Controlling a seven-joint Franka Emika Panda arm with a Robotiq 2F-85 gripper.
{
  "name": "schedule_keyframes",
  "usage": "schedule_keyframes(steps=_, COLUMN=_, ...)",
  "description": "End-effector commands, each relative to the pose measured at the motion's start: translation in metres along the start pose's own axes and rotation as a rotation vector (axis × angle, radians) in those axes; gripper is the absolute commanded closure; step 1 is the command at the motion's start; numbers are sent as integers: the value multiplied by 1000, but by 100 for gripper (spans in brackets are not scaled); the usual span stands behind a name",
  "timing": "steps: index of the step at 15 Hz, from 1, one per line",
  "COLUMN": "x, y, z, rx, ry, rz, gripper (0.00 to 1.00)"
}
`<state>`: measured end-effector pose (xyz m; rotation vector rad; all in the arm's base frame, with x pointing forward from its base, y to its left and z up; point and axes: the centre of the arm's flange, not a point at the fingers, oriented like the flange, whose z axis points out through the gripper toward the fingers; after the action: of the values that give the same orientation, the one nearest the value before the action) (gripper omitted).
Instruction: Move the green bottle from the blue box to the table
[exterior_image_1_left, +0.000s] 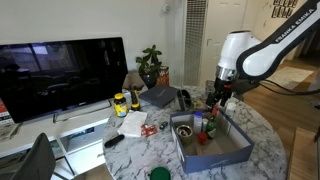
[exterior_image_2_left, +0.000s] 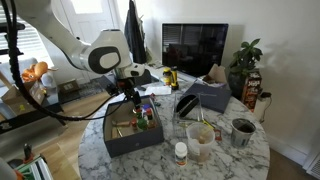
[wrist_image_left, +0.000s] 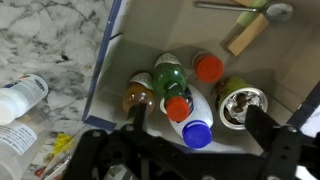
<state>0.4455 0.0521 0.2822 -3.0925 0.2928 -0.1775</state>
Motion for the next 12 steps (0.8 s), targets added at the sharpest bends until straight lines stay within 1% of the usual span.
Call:
schedule_keyframes(steps=1, x=1, y=1, z=2, rx=2, ry=1, rz=2, gripper=0)
schedule_keyframes(steps=2, x=1, y=1, z=3, rx=2, ry=1, rz=3, gripper=0)
schedule_keyframes(steps=6, x=4, y=11, z=9, rx=-14, ry=17, rz=106, gripper=0)
schedule_keyframes(steps=8, x=6, y=16, z=12, rx=3, ry=13, rz=147, gripper=0)
schedule_keyframes(steps=9, x=6, y=17, z=14, rx=2, ry=3, rz=160, gripper=2)
schedule_keyframes(steps=10, x=6, y=16, z=18, rx=-2, ry=-10, rz=162, gripper=8)
schedule_keyframes(steps=11, x=6, y=15, z=22, rx=-5, ry=-20, rz=165, gripper=10)
schedule_keyframes(steps=12, x=6, y=14, z=26, rx=-10, ry=-35, rz=166, gripper=21)
